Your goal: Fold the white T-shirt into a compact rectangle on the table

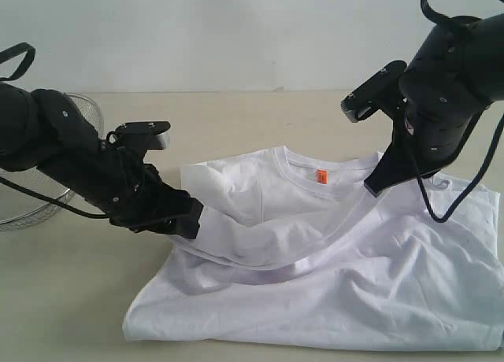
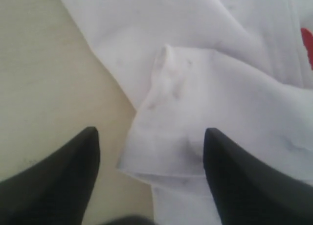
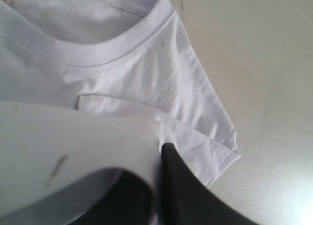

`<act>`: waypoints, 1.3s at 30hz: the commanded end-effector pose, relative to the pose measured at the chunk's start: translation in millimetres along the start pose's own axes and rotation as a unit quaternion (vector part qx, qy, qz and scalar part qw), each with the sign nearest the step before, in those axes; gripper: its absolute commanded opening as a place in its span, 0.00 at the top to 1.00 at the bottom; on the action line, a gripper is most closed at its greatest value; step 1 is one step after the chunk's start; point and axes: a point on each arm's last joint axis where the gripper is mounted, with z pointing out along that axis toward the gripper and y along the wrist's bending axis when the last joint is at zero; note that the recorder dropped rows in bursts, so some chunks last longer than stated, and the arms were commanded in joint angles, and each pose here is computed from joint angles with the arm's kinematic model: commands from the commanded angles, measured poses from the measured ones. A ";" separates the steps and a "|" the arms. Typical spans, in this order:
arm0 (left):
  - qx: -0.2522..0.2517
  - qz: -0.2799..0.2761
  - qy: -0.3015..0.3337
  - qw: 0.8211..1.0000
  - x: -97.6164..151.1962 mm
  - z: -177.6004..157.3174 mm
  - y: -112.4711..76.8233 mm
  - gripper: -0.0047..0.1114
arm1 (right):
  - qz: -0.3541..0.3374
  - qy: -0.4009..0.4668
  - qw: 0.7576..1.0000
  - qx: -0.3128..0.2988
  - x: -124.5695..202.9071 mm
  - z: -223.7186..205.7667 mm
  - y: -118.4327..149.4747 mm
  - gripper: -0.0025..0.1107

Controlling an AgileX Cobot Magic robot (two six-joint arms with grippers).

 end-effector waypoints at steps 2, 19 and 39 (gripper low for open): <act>0.003 -0.001 0.008 1.000 1.1 4.3 -0.3 0.45 | 0.007 -0.006 1.000 0.001 -1.2 -4.0 -2.8 0.98; 0.005 -0.019 -0.008 1.000 -2.7 3.9 -0.8 0.92 | 0.008 -0.005 1.000 0.002 -0.9 -4.0 -2.9 0.98; 0.009 0.001 -0.060 0.998 -16.1 -30.2 -11.1 0.92 | 0.032 0.004 0.999 0.005 0.6 -4.0 -3.3 0.98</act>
